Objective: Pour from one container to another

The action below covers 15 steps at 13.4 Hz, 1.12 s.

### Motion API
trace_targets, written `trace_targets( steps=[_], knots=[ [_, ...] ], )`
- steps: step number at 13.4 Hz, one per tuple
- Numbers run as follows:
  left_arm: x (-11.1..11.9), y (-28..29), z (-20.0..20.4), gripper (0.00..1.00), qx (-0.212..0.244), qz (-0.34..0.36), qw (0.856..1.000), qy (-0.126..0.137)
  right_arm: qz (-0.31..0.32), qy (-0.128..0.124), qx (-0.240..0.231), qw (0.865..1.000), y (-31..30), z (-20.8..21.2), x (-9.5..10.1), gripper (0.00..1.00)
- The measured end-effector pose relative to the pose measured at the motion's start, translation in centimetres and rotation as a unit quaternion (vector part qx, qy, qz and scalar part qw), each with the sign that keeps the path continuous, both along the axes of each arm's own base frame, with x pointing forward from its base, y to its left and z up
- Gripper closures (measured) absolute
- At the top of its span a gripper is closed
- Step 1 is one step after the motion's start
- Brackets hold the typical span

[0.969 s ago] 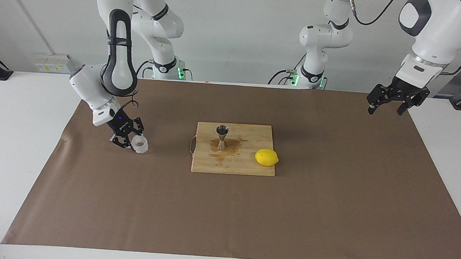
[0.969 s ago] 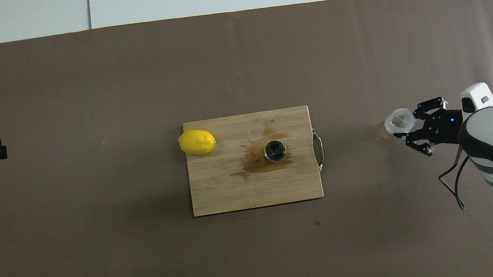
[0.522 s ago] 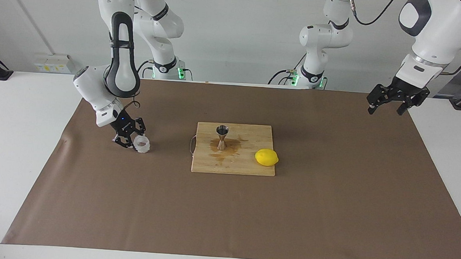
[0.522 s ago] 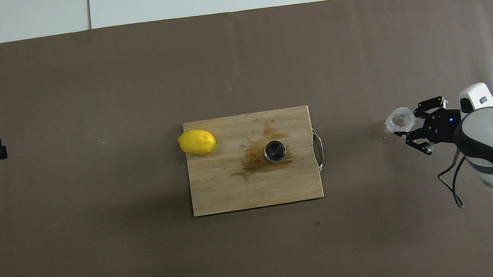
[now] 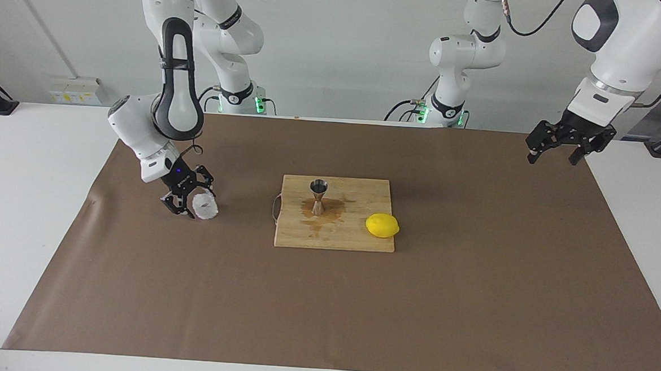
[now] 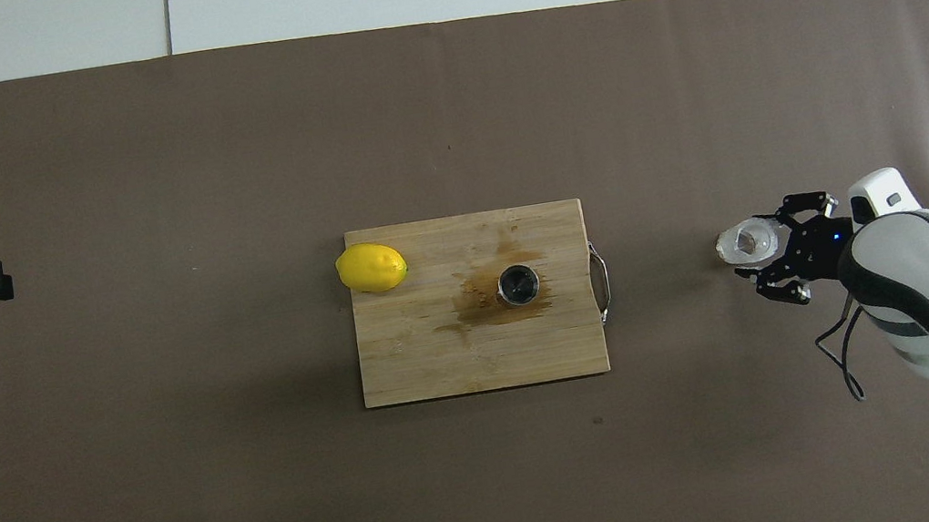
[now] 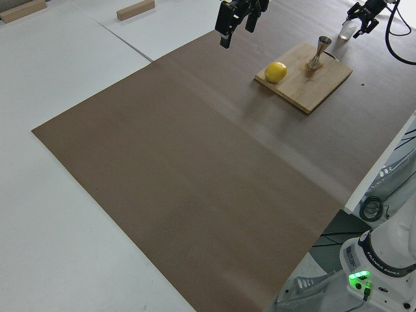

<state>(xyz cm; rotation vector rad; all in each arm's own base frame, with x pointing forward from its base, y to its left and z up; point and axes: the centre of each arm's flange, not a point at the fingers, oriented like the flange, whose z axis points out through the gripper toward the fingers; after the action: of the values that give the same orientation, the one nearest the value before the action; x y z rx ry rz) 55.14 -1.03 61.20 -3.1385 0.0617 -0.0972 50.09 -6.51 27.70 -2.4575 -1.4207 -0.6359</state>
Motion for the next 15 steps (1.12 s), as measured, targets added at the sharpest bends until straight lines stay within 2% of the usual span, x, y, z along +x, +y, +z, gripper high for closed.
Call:
trace_targets(
  steps=[2,7,9,15],
  knots=[
    [0.0,0.0,0.0,0.0,0.0,0.0,1.0,0.0,-0.009,-0.009,-0.002,1.0,-0.9,0.8,0.2,0.0],
    [0.0,0.0,0.0,0.0,0.0,0.0,1.0,0.0,-0.018,-0.065,-0.018,0.998,-3.2,6.3,1.2,0.0],
    [0.0,0.0,0.0,0.0,0.0,0.0,1.0,0.0,-0.028,-0.078,-0.016,0.996,-3.2,8.2,1.9,0.0],
    [0.0,0.0,0.0,0.0,0.0,0.0,1.0,0.0,-0.155,-0.045,0.003,0.987,-1.3,13.9,3.5,0.0]
  ],
)
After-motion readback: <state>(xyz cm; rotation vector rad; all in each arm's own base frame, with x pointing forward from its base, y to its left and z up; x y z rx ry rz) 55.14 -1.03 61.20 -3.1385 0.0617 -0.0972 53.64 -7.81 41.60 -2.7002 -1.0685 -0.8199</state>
